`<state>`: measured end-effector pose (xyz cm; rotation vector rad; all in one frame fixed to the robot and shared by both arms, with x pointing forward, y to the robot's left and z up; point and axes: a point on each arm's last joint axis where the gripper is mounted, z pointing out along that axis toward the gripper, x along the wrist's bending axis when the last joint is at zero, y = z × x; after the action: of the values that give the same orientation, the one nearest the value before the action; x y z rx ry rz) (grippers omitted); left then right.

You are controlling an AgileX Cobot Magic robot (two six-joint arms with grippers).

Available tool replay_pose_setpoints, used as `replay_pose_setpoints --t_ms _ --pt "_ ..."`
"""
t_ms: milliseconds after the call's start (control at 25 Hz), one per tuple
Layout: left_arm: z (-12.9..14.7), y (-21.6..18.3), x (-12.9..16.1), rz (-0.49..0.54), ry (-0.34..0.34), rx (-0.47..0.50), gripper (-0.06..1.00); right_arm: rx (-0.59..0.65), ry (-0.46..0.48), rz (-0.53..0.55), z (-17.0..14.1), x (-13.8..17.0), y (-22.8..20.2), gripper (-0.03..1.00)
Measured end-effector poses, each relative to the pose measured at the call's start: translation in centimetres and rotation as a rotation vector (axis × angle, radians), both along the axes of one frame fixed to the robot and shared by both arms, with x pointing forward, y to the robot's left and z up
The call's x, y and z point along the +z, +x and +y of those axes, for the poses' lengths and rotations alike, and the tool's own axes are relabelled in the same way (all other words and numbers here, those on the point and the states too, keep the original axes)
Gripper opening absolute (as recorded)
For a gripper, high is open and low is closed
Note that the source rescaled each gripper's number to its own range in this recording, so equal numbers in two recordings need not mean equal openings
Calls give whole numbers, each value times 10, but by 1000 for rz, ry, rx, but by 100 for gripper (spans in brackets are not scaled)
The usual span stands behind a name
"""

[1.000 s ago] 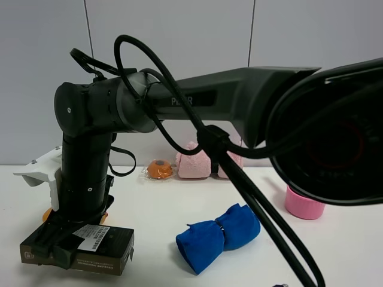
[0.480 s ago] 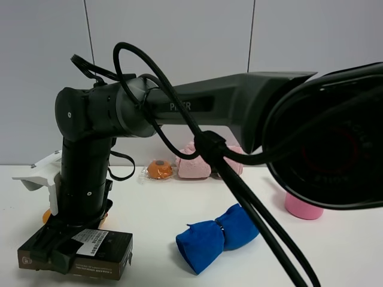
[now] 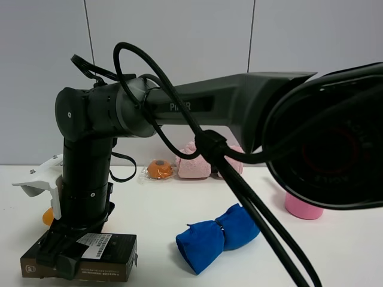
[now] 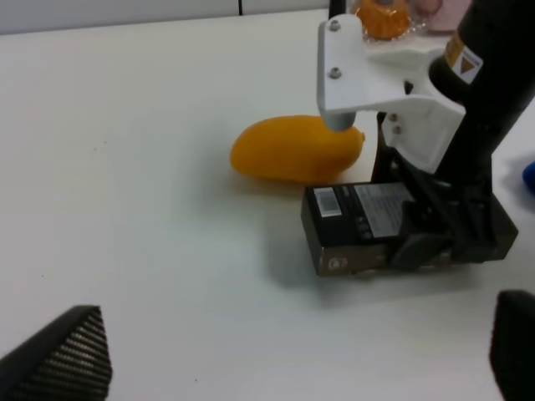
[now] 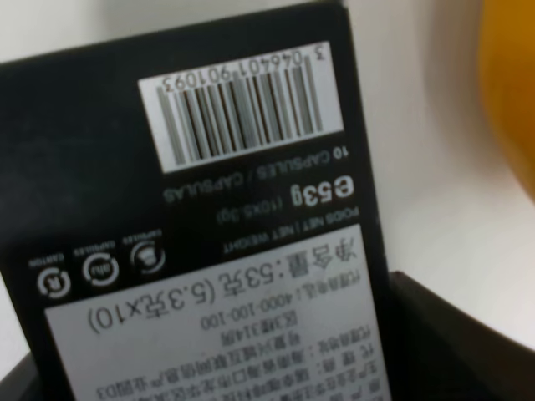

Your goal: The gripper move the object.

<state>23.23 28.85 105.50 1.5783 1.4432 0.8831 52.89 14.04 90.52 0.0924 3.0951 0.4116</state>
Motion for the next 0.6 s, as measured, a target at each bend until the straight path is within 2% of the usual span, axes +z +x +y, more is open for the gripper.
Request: replay_pose_setpoints --t_ms 40,200,240,320,400,480,600 --pt "0 0 0 0 0 0 100 -1 2 3 0 0 0 9" --pt "0 0 0 0 0 0 100 -33 18 31 2 0 -2 68" --pt "0 0 0 0 0 0 100 -36 20 30 2 1 -2 78" --pt "0 0 0 0 0 0 100 -41 33 23 2 8 -2 86" --pt "0 0 0 0 0 0 100 -42 56 6 1 22 -2 89" --pt "0 0 0 0 0 0 100 -41 106 -27 -1 52 -3 90" --pt "0 0 0 0 0 0 100 -41 207 -96 -9 113 -9 90"
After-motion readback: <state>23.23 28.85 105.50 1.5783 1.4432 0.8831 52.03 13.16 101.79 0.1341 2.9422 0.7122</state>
